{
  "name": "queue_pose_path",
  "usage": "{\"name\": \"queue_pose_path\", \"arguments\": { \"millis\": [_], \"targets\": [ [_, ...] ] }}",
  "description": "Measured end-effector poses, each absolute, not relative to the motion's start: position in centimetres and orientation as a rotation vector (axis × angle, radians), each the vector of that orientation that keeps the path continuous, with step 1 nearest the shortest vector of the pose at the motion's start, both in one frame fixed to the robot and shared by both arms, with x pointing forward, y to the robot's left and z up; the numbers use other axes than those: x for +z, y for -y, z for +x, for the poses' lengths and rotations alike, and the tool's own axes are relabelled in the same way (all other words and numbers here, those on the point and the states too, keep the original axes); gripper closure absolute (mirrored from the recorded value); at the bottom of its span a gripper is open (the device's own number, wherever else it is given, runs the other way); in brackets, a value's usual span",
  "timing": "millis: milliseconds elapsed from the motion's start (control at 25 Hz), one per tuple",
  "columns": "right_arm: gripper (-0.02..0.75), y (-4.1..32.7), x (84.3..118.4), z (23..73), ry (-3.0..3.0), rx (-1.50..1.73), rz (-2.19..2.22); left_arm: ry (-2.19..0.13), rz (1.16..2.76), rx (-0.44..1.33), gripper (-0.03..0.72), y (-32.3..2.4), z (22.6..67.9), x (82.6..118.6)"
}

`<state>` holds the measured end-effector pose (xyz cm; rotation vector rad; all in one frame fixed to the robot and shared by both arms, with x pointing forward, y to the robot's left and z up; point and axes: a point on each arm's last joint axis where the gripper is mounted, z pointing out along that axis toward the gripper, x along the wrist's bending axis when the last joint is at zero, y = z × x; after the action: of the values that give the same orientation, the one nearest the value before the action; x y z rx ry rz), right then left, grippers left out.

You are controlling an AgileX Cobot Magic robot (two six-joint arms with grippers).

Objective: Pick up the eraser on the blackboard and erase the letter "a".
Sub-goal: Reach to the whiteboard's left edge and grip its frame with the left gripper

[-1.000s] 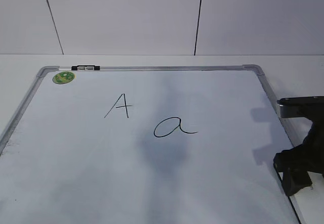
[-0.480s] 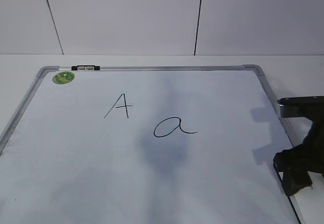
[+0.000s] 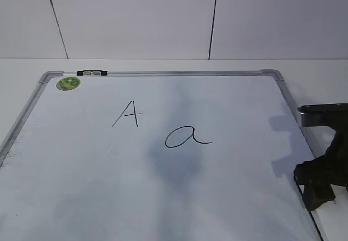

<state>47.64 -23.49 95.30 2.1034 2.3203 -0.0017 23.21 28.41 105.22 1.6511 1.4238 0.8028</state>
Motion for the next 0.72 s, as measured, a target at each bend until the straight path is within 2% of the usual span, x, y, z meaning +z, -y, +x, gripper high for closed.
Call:
{"name": "queue_pose_path", "arguments": {
  "millis": [720],
  "targets": [
    [0.164, 23.51, 95.35, 47.45, -2.329, -0.03, 2.116, -1.424, 1.651, 0.803, 0.454, -28.41, 23.21, 105.22]
  ]
}}
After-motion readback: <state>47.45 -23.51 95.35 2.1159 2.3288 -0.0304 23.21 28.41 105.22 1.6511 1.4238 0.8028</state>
